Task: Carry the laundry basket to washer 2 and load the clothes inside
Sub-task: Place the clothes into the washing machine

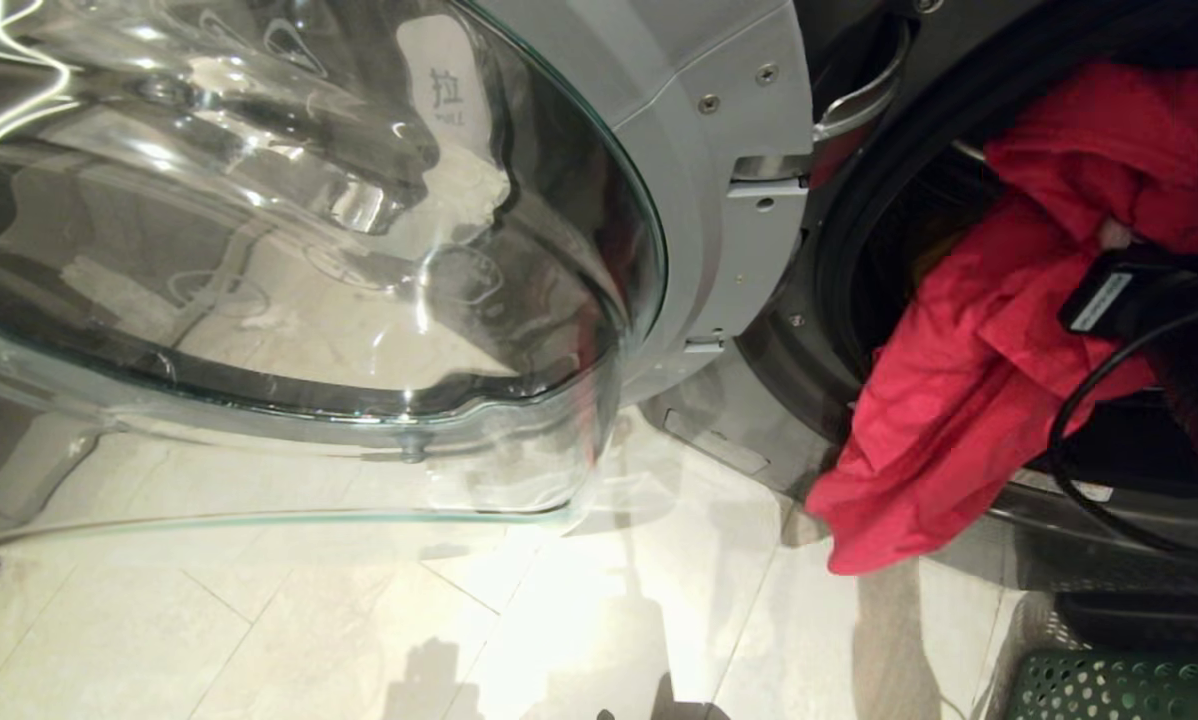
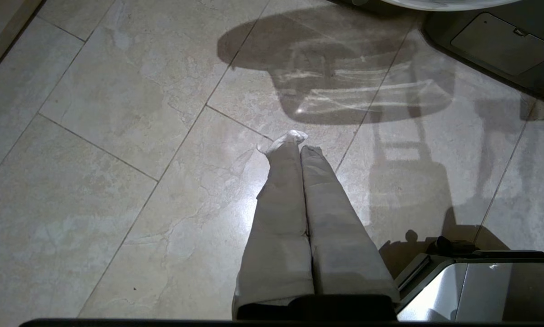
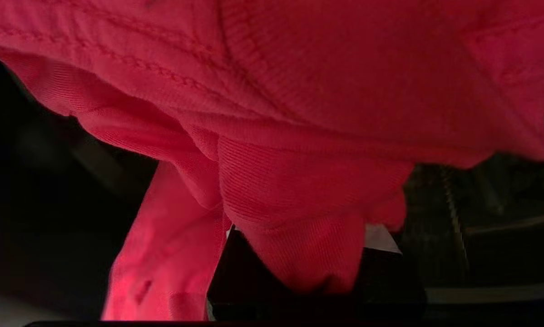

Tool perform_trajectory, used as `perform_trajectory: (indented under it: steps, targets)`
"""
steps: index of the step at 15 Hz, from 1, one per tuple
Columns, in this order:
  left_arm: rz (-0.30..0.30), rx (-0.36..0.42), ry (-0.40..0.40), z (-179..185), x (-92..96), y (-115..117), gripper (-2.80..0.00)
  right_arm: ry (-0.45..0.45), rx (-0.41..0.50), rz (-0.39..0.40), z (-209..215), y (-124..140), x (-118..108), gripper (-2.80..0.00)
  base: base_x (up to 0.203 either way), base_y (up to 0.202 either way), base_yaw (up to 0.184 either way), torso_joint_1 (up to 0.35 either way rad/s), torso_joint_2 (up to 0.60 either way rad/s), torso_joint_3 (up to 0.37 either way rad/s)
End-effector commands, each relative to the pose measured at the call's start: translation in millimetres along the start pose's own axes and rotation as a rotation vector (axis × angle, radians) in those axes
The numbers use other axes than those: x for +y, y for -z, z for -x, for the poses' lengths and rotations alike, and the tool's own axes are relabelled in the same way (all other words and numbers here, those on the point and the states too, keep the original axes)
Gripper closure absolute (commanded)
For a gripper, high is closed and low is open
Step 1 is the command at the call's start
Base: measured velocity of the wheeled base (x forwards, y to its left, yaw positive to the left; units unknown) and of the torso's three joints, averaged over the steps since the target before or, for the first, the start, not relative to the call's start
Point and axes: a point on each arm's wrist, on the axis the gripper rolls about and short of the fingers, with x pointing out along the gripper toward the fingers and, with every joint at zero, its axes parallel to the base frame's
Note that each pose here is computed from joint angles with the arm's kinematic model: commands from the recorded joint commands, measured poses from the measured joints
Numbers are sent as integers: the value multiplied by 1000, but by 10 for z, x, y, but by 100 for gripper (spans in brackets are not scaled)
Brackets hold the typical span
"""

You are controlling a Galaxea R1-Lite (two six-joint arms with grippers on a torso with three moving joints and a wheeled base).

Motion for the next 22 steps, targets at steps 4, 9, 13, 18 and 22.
perform_trajectory:
  steps: [4,9,13,18,22]
  targets:
    - [0,0,-2,0,0,0,0,196,-80,16,-875,174,-88,0,0,0,0,0,0,0]
    - [0,0,0,0,0,0,0,295,-242,-10,-1347,-85,-223,0,0,0,0,0,0,0]
    - [0,0,1,0,0,0,0,316,-275,10,-1510,-93,-221,0,0,0,0,0,0,0]
    - [0,0,-1,0,0,0,0,320,-237,35,-1603,-113,-236,0,0,0,0,0,0,0]
    - [0,0,1,0,0,0,0,321,-209,54,-1628,-116,-237,0,0,0,0,0,0,0]
